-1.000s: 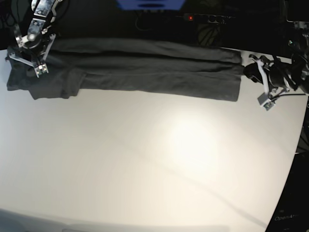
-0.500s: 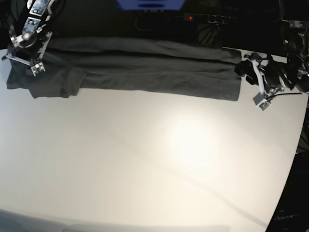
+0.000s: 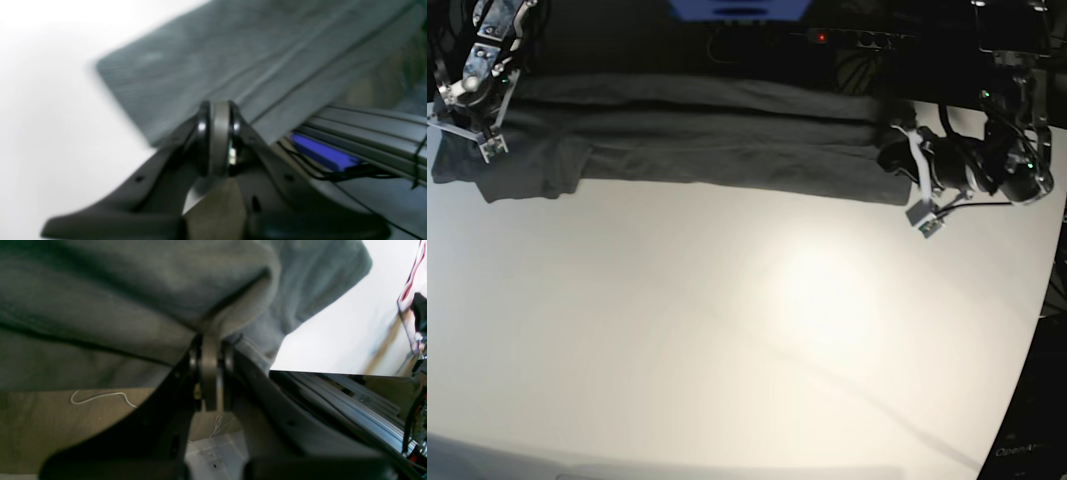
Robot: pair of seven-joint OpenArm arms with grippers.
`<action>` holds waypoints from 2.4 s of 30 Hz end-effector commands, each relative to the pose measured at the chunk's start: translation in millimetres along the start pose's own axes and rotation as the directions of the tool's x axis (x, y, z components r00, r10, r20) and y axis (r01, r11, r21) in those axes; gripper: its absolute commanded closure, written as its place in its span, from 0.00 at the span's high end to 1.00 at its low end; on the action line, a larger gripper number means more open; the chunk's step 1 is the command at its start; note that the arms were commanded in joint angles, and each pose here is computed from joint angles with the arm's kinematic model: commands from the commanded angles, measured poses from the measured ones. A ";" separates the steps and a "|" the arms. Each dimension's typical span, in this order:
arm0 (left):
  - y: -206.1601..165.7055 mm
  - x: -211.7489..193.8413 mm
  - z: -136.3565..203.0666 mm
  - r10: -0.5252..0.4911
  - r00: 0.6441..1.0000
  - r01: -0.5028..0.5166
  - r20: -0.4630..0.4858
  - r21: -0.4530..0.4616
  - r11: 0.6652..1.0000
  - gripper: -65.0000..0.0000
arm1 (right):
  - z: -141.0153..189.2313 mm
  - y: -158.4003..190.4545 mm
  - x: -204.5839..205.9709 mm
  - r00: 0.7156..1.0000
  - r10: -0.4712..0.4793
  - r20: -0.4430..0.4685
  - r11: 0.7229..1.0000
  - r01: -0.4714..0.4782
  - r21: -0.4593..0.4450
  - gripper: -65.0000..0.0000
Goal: Fold the T-shirt properly
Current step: 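Move the right gripper inward along the folded edge toward the left gripper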
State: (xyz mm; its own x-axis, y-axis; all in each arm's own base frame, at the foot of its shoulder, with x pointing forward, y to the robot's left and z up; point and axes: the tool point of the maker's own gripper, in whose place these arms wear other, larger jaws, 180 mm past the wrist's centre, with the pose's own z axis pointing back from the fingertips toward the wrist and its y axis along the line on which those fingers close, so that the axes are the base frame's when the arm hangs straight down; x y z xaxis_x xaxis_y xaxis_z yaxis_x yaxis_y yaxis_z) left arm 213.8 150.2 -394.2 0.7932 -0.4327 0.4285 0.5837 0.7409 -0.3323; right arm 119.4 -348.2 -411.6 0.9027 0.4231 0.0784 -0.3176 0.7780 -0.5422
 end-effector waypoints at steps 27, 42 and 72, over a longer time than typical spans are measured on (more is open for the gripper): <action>32.2 -25.0 -25.8 0.056 0.992 -0.036 -0.117 0.163 0.986 0.04 | 15.6 -34.9 11.6 0.999 0.016 0.037 0.995 -0.013 -0.103 0.01; 41.9 -26.1 -17.9 0.097 0.991 -0.080 -0.086 0.190 0.979 0.04 | 23.3 -53.9 14.8 0.999 0.041 0.008 0.982 -0.039 -0.183 0.01; 42.7 -23.3 -17.5 0.093 0.992 -0.076 -0.082 0.191 0.979 0.04 | 19.4 -24.7 -21.7 0.979 -0.002 -0.203 0.992 -0.023 -0.125 0.01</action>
State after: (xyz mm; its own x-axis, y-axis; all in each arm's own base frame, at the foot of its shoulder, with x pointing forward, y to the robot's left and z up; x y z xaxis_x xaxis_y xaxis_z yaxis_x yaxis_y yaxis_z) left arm 223.0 165.8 -432.6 0.8510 -0.3764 0.3662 0.4808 0.8389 -0.2552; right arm 103.3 -357.4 -393.5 0.9390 0.3359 -0.0740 -0.3086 0.7276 -0.6127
